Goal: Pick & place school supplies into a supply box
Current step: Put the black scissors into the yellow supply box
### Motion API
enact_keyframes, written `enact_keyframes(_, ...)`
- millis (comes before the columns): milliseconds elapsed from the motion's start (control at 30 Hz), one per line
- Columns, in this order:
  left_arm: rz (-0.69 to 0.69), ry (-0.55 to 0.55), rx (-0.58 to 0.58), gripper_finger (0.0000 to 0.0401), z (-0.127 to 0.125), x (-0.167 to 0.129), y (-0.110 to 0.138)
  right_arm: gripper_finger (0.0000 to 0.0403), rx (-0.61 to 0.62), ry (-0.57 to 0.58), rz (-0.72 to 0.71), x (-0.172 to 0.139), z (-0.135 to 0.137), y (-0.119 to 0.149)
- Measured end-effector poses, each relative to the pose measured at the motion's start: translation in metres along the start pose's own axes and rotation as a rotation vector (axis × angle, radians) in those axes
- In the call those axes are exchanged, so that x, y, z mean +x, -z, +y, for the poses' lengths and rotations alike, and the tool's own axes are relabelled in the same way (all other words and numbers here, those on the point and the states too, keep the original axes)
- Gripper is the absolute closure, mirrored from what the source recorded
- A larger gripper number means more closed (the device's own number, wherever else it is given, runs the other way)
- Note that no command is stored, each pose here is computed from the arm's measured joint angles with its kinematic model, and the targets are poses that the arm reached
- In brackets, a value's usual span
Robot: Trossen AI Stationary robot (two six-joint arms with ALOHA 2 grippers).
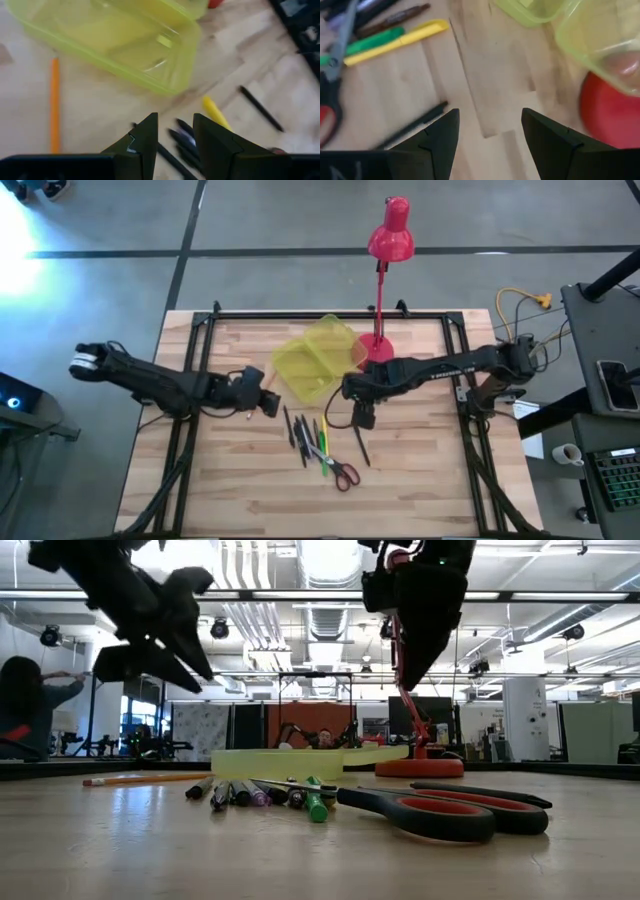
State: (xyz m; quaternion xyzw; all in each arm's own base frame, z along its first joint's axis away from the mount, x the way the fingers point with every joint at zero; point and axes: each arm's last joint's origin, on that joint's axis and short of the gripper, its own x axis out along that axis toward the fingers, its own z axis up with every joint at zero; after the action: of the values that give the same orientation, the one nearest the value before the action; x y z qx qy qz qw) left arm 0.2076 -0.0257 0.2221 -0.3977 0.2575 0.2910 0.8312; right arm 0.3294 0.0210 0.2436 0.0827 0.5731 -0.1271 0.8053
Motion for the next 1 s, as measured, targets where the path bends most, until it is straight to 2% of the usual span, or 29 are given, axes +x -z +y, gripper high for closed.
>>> enact_keyframes(233,-0.043,0.042,0.001,0.0293,-0.016,-0.013,0.022,0.0202,0.090,-0.047,0.001,-0.002,0.035,0.017)
enact_keyframes(367,-0.031,0.053,0.034,0.0293,-0.018,-0.015,0.029,0.0202,0.216,-0.065,-0.008,-0.007,0.058,0.027)
enact_keyframes(500,0.001,0.077,0.068,0.0293,-0.020,-0.019,0.035,0.0202,0.405,-0.104,-0.040,-0.011,0.078,0.035)
enact_keyframes(700,0.029,0.099,0.163,0.0293,-0.021,-0.022,0.044,0.0202,0.565,-0.129,-0.065,-0.010,0.102,0.046)
enact_keyframes(867,0.042,0.105,0.194,0.0293,-0.019,-0.023,0.049,0.0202,0.630,-0.130,-0.012,0.005,0.124,0.052)
enact_keyframes(1000,0.046,0.109,0.199,0.0293,-0.019,-0.024,0.050,0.0202,0.622,-0.151,0.051,0.018,0.143,0.048)
